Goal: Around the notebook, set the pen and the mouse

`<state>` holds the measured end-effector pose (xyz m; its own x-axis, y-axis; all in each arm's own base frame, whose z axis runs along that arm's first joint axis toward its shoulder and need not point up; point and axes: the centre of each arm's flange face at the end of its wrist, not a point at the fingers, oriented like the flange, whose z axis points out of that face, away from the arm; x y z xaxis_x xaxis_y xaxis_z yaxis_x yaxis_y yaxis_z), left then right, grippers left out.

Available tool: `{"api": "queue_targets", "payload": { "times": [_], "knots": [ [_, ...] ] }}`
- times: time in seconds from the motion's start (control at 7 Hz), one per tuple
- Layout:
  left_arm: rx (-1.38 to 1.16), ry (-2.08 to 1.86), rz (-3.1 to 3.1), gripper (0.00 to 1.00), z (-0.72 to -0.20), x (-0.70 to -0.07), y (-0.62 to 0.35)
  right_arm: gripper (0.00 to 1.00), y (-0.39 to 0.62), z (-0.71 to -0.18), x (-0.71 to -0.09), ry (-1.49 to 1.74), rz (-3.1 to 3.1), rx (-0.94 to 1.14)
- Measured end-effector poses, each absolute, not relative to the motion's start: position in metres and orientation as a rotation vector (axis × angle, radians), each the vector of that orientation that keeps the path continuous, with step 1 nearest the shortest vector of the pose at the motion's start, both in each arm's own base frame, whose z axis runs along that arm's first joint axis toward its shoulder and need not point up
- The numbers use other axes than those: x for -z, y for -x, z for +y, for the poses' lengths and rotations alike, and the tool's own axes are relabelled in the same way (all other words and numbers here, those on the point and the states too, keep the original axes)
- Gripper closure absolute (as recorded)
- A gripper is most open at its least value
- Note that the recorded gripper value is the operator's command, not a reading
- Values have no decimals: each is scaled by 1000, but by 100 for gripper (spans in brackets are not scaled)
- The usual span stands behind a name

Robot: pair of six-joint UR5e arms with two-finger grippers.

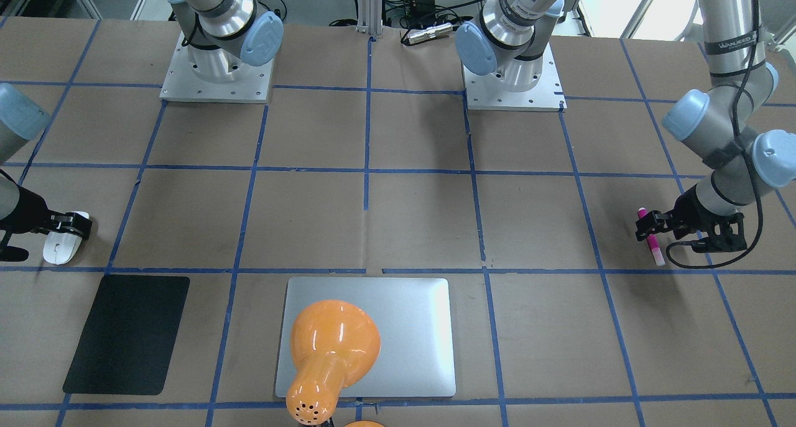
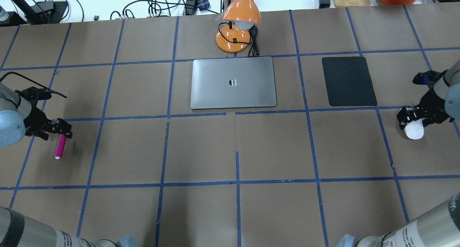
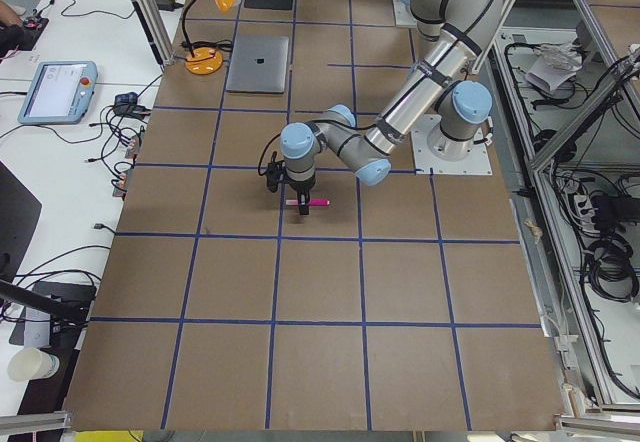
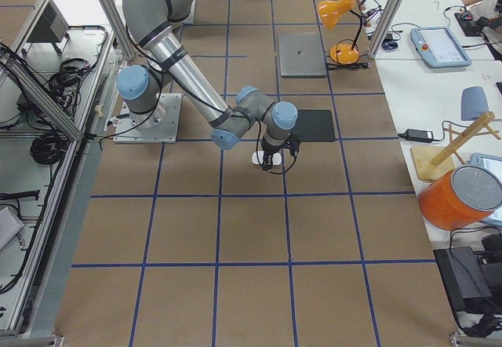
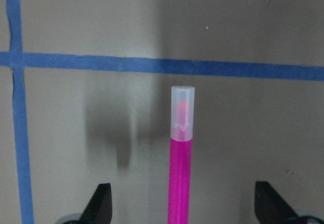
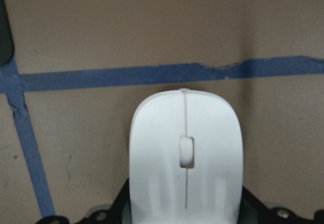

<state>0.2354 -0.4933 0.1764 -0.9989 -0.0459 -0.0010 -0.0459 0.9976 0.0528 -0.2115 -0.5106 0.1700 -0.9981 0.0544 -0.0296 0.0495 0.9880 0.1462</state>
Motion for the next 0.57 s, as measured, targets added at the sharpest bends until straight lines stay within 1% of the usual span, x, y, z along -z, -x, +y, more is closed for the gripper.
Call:
{"api": "queue_targets", "payload": {
  "times": [0.14,0.29,0.43,0.57],
  "knots": [
    [90,-70,-3137,49,-494,-173,-236,91,208,-513,-180,-73,3107,-208],
    [94,-71,-3137,77,-494,-171,-236,91,198,-519,-205,-48,3124,-164],
    [97,-73,-3137,100,-494,-171,-237,92,182,-534,-243,2,3138,-108],
    [100,-78,-3138,100,-494,-171,-237,91,158,-557,-285,66,3147,-57]
  ]
}}
